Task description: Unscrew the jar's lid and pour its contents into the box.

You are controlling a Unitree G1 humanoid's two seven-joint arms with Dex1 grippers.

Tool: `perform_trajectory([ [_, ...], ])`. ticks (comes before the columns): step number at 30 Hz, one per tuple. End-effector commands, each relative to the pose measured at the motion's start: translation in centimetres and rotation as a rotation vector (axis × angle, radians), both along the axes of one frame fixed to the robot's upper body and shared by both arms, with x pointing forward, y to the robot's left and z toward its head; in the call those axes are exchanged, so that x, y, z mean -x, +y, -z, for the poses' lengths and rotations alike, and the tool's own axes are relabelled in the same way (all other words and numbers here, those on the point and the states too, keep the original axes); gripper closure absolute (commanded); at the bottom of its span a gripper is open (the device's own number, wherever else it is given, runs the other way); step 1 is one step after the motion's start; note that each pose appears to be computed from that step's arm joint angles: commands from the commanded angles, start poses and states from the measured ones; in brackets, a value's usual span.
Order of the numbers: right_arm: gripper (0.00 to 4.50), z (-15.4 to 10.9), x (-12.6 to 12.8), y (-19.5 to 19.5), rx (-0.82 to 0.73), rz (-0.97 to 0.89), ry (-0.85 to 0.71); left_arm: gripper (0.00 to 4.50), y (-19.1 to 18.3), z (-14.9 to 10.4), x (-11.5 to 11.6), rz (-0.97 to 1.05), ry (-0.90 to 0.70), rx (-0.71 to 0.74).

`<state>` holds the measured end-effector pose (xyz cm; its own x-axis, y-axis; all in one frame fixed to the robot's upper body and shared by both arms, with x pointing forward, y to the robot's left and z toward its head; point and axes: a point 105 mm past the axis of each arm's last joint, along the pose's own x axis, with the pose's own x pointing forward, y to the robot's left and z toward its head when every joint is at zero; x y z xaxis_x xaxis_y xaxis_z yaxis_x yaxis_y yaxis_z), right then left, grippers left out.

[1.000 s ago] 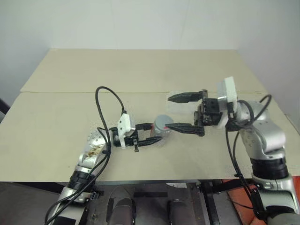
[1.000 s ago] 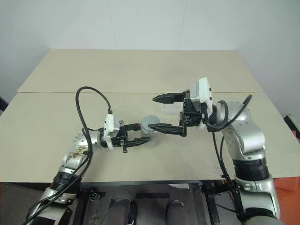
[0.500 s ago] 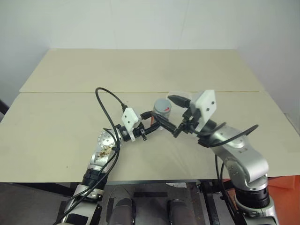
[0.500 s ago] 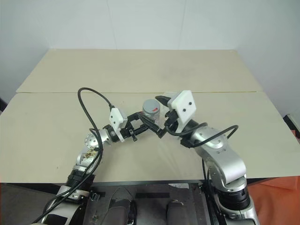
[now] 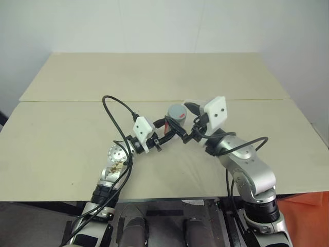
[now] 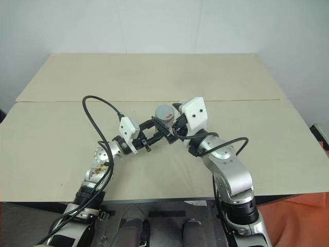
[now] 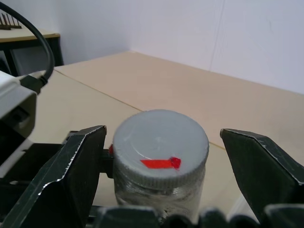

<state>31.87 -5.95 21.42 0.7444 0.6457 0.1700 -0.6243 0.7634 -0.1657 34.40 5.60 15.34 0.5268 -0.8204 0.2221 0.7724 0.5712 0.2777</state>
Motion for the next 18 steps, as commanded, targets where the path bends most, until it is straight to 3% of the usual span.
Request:
perform_trajectory([
  [1, 0.00, -1.79, 0.41, 0.29, -0.041, -0.008, -0.081, 2.58, -0.25, -0.98, 0.39, 0.023, -0.045, 0.001],
  [5, 0.00, -1.79, 0.35, 0.26, -0.050, -0.008, -0.083, 2.58, -0.32, -1.05, 0.28, 0.024, -0.044, 0.004],
  [12, 1.72, -1.49, 0.32, 0.14, -0.042, -0.008, -0.078, 2.58, -0.36, -1.16, 0.12, 0.030, -0.039, 0.013],
  [18, 1.72, -1.42, 0.28, 0.03, -0.022, -0.008, -0.085, 2.58, -0.70, -1.17, 0.66, 0.081, -0.034, 0.009],
])
